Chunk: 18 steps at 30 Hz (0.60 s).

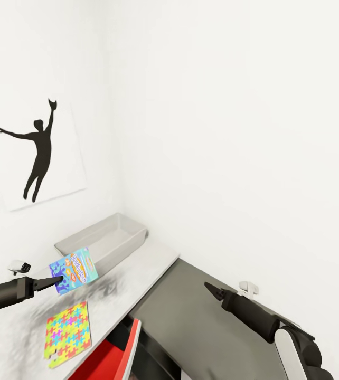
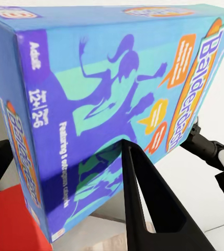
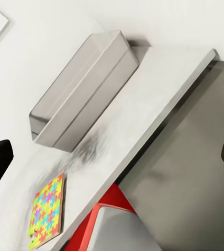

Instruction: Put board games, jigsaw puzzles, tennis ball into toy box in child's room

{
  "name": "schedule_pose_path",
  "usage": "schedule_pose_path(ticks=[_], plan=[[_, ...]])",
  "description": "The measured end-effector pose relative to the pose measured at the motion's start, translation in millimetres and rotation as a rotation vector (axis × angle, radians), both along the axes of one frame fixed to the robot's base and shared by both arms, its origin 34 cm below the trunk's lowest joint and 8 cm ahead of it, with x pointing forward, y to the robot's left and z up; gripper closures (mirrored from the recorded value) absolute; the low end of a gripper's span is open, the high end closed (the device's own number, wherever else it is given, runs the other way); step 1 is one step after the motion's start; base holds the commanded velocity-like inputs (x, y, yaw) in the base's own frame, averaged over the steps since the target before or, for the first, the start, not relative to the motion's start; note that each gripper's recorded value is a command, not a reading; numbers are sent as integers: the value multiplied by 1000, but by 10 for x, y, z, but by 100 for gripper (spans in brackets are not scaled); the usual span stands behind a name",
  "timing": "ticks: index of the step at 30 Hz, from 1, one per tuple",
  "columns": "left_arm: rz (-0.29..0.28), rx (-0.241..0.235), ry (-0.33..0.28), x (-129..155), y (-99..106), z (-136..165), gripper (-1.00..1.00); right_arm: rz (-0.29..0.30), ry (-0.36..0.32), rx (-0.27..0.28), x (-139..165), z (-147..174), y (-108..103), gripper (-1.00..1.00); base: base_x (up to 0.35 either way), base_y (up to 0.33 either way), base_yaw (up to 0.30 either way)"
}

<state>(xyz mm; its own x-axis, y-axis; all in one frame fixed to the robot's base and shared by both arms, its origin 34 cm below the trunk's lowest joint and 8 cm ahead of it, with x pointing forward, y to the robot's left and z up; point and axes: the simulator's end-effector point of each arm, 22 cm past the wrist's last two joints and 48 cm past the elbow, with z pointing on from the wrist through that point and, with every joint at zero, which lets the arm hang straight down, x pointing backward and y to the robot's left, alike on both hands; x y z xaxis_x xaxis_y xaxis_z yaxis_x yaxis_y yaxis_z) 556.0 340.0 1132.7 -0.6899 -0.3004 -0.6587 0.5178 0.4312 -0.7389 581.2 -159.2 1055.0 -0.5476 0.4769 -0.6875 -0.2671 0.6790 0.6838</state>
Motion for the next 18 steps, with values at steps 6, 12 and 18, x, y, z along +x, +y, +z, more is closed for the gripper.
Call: schedule_pose_path(ticks=[6,12,18], plan=[[0,0,-1,-2,0,4,100,0,-1,0,-1,4,0,-100,17,40,-16],[0,0,-1,-2,0,3,100,0,-1,1,-1,5,5,-100,89,101,-2],[0,0,-1,-1,-1,4,100,0,-1,1,-1,6,5,-100,16,22,0]])
